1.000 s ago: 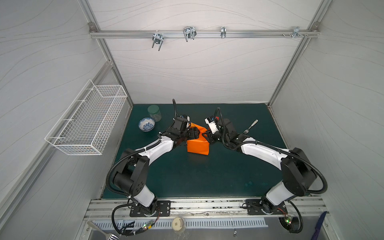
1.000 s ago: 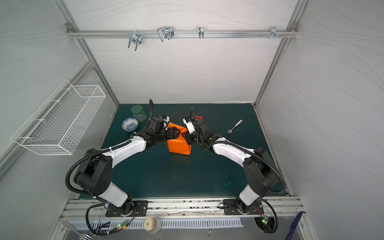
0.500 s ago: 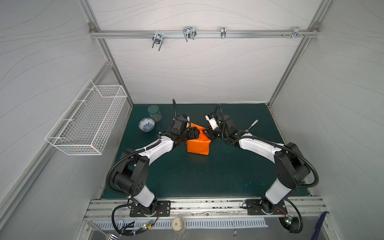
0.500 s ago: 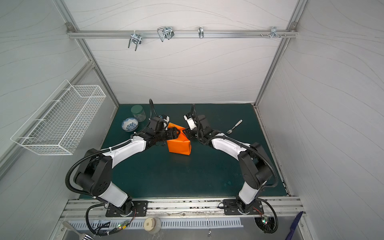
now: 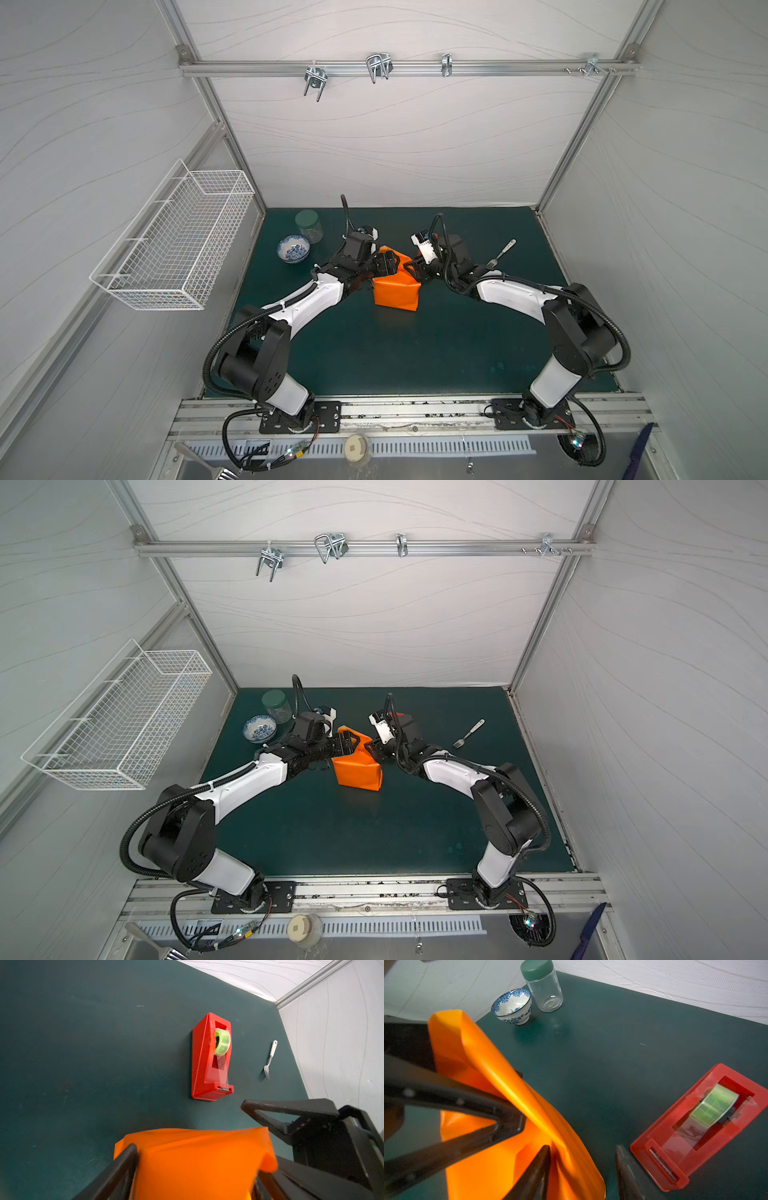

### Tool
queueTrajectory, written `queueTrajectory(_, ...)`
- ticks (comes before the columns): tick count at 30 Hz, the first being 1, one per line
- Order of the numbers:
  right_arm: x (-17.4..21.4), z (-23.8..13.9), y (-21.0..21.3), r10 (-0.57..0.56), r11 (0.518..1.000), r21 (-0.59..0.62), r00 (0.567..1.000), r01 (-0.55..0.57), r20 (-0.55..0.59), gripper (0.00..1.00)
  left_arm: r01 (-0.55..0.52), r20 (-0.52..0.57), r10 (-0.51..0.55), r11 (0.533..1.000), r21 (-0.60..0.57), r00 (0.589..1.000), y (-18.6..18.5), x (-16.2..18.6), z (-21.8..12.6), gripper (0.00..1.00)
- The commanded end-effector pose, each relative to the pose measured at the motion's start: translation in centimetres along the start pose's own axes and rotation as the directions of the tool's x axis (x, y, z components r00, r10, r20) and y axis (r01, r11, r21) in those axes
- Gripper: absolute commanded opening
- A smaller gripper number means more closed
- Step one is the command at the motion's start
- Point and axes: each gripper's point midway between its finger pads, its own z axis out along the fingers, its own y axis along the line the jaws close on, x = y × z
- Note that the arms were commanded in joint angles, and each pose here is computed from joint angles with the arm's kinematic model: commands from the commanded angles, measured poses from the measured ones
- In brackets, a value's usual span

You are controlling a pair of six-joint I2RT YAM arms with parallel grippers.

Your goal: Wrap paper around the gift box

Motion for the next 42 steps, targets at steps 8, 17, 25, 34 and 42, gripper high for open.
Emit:
queueTrajectory(8,0.3,-0.5,0.2,0.013,0.999,-0.041,1.0,-0.014,-0.012,0.52,0.003,-0.03,-0.003,1.0,0.01,1.0,-0.3,1.0,1.7,0.81)
queueTrajectory(17,-1.8,0.4,1.4,-0.019,0.978,-0.207,1.0,0.021,0.012,0.49,-0.002,-0.042,0.001,1.0,-0.008,0.999,0.2,1.5,1.9,0.81)
queueTrajectory(25,-3.2,0.8,2.2,-0.043,0.956,-0.289,0.998,0.053,0.038,0.33,-0.005,-0.04,0.004,1.0,-0.012,0.999,0.3,1.5,1.7,0.81)
queueTrajectory(34,-4.8,0.1,3.2,-0.054,0.93,-0.36,0.996,0.077,0.072,0.1,-0.002,-0.04,0.002,1.0,-0.019,0.999,0.5,1.5,1.7,0.81)
queueTrajectory(42,-6.0,0.4,3.4,-0.044,0.922,-0.38,0.995,0.076,0.092,0.23,-0.003,-0.046,0.002,1.0,-0.022,0.999,0.6,1.7,1.8,0.8)
